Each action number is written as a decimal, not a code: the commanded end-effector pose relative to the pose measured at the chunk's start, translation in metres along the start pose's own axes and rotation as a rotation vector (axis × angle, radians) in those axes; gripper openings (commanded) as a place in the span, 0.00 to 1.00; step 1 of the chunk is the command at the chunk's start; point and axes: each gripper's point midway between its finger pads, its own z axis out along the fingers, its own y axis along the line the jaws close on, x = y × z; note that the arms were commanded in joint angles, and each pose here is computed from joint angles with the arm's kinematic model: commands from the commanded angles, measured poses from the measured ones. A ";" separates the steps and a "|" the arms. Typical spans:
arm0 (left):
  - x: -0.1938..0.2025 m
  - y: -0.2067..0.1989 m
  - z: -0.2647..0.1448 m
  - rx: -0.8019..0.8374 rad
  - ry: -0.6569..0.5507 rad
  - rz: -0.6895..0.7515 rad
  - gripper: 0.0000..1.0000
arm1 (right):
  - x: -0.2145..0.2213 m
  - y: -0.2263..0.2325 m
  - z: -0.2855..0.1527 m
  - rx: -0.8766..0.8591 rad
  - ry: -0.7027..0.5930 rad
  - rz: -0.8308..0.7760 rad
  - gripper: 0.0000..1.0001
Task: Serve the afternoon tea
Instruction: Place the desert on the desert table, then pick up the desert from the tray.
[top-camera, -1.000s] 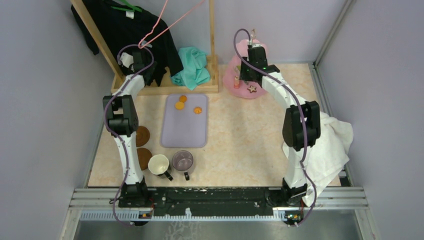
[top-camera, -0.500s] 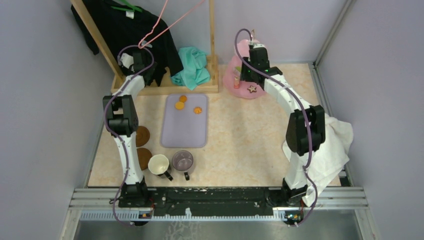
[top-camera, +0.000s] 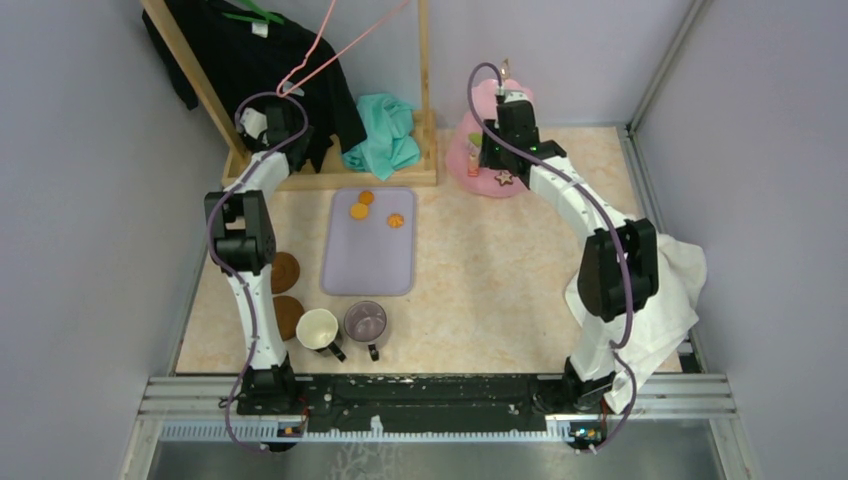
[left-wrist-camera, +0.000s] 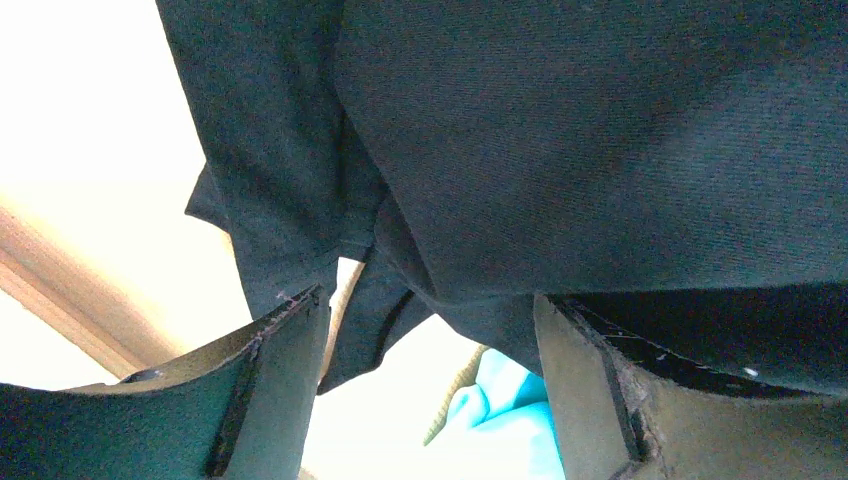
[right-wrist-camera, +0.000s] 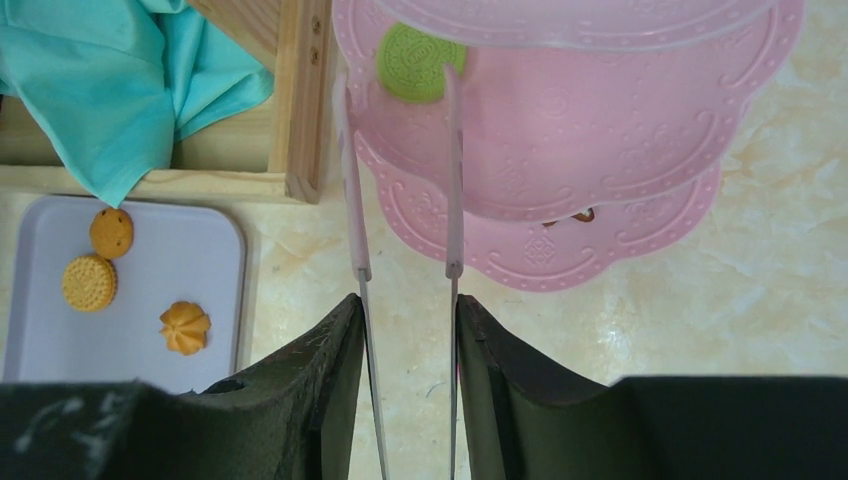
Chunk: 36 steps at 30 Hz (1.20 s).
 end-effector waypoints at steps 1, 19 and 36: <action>-0.027 -0.022 -0.020 0.060 -0.046 -0.019 0.80 | -0.039 0.014 -0.031 -0.035 -0.132 0.004 0.37; -0.027 -0.015 -0.030 0.064 -0.045 -0.033 0.80 | -0.021 0.085 -0.064 -0.217 -0.134 -0.154 0.32; -0.019 0.000 -0.051 0.068 -0.017 -0.049 0.80 | 0.034 0.191 -0.041 -0.459 -0.070 -0.339 0.29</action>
